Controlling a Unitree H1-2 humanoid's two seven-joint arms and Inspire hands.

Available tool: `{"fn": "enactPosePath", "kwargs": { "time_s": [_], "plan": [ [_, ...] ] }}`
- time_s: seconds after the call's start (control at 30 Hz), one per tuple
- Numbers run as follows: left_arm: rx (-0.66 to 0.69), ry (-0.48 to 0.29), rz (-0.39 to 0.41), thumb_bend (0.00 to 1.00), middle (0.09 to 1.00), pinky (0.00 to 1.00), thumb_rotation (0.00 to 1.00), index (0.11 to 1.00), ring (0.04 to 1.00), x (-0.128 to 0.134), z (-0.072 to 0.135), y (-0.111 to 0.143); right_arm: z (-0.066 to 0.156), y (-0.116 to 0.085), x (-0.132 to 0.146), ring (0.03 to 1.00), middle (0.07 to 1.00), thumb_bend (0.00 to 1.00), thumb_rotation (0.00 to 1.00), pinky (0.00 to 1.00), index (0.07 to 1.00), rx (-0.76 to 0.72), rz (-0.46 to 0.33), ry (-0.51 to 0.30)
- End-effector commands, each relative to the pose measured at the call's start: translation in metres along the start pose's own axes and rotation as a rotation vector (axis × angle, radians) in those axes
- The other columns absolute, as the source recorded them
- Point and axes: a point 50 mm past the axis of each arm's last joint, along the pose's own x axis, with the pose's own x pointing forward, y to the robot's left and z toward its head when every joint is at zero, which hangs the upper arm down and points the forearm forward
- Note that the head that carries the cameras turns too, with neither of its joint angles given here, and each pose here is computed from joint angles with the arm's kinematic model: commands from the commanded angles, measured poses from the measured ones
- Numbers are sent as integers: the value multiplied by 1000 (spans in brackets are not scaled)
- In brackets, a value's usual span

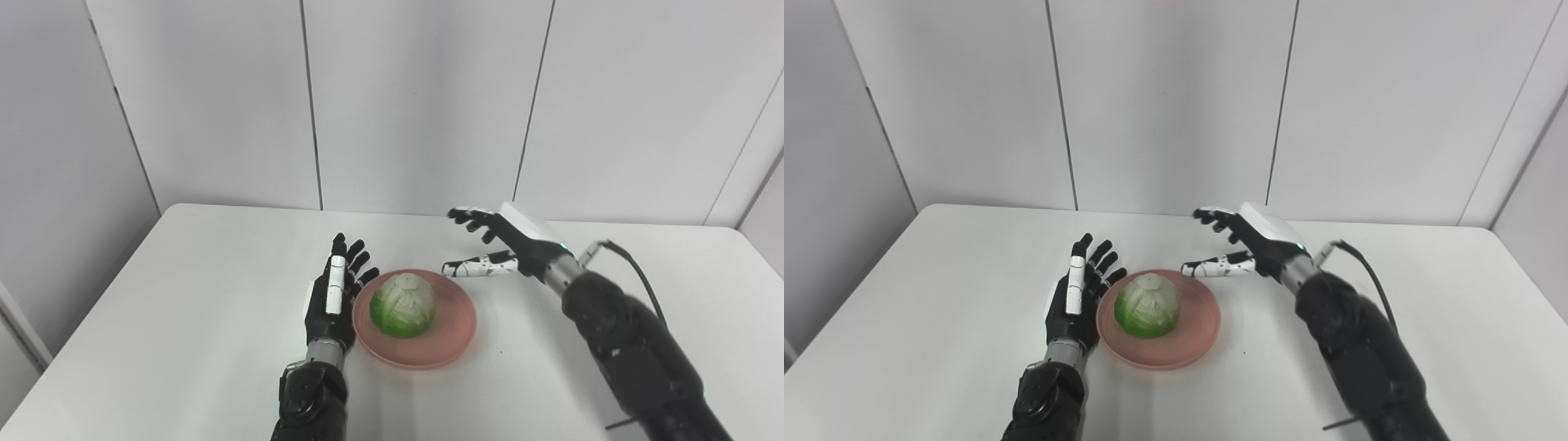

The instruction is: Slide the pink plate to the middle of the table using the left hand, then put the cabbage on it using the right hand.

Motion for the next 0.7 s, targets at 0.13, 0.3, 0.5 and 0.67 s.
{"fn": "enactPosePath", "kwargs": {
  "time_s": [0.13, 0.3, 0.5, 0.67],
  "plan": [
    [196, -2, 23, 920, 892, 970, 876, 937, 933, -12, -10, 12, -7, 30, -5, 830, 842, 834, 786, 784, 878, 345, -228, -60],
    [338, -57, 7, 886, 896, 1000, 875, 932, 943, -9, -4, 7, -30, 81, -22, 888, 879, 826, 930, 847, 909, 672, -380, 32],
    [431, -78, 2, 824, 915, 1000, 857, 938, 956, -4, -2, 4, -36, 111, -30, 931, 938, 825, 996, 934, 966, 958, -527, 106],
    [467, -70, 17, 798, 926, 1000, 877, 953, 953, -1, 0, 7, -37, 118, -35, 942, 946, 837, 1000, 950, 970, 1050, -559, 121]
  ]
}}
